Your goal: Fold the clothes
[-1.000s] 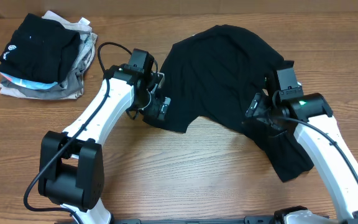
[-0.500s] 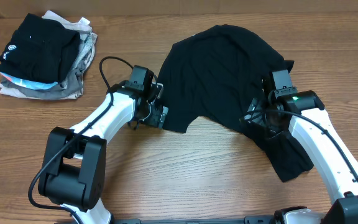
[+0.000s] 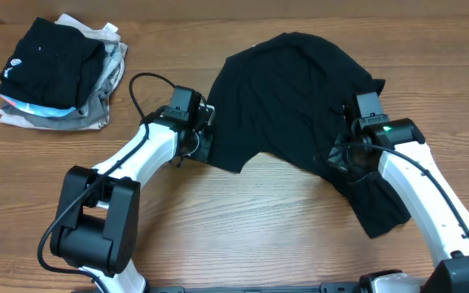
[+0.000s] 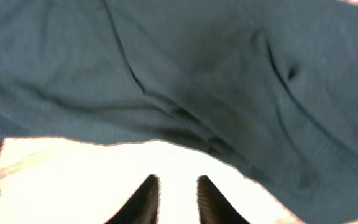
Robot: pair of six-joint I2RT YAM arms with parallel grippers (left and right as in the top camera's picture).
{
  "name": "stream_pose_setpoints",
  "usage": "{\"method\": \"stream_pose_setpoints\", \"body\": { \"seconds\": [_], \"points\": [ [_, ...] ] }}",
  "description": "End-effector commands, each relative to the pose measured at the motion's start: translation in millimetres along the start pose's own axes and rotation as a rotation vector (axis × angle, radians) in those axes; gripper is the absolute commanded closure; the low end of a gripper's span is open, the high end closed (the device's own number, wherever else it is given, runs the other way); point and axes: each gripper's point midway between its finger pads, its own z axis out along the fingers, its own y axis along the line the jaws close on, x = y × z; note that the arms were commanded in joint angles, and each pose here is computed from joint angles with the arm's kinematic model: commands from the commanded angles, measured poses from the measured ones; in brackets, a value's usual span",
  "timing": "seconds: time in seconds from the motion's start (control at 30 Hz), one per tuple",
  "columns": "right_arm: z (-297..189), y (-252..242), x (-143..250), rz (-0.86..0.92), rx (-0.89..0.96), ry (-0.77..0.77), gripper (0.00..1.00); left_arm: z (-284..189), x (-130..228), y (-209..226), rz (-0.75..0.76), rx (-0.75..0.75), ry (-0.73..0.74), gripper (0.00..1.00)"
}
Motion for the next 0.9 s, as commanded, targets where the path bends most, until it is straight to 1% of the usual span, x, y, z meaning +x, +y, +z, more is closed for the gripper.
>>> {"method": "stream_pose_setpoints", "body": {
  "seconds": [0.0, 0.17, 0.3, 0.43, 0.6, 0.7, 0.73, 0.83, 0.87],
  "points": [
    [-9.5, 5.6, 5.3, 0.011, -0.059, 0.015, 0.82, -16.8, -21.0, 4.3, -0.048, -0.009, -0.036, 0.96],
    [-28.4, 9.1, 18.8, 0.019, -0.138, 0.045, 0.83, -68.9, -58.7, 3.6, -0.057, -0.014, -0.114, 0.96],
    [-37.1, 0.2, 33.8, 0.019, -0.123, 0.081, 0.83, -117.9, -87.5, 4.2, -0.053, -0.042, -0.208, 0.96],
    [-35.0, -6.0, 46.3, 0.020, -0.100, 0.131, 0.83, -156.0, -109.4, 9.7, -0.052, -0.100, -0.299, 0.96],
    [-23.0, 0.6, 63.1, 0.015, -0.146, 0.197, 0.83, -181.1, -127.9, 10.5, -0.051, -0.113, -0.374, 0.96],
    [-8.9, 5.2, 77.0, -0.011, -0.159, 0.227, 0.82, -185.3, -131.4, 11.5, -0.053, -0.114, -0.388, 0.96],
    [-3.4, 7.7, 81.4, -0.022, -0.169, 0.233, 0.81, -185.3, -131.3, 11.5, -0.053, -0.114, -0.388, 0.96],
    [13.7, 12.6, 94.9, -0.043, -0.186, 0.249, 0.72, -184.5, -129.9, 11.6, -0.053, -0.114, -0.382, 0.96],
    [19.4, 11.3, 99.4, -0.034, -0.176, 0.256, 0.65, -184.4, -129.7, 11.7, -0.054, -0.114, -0.380, 0.96]
  ]
}}
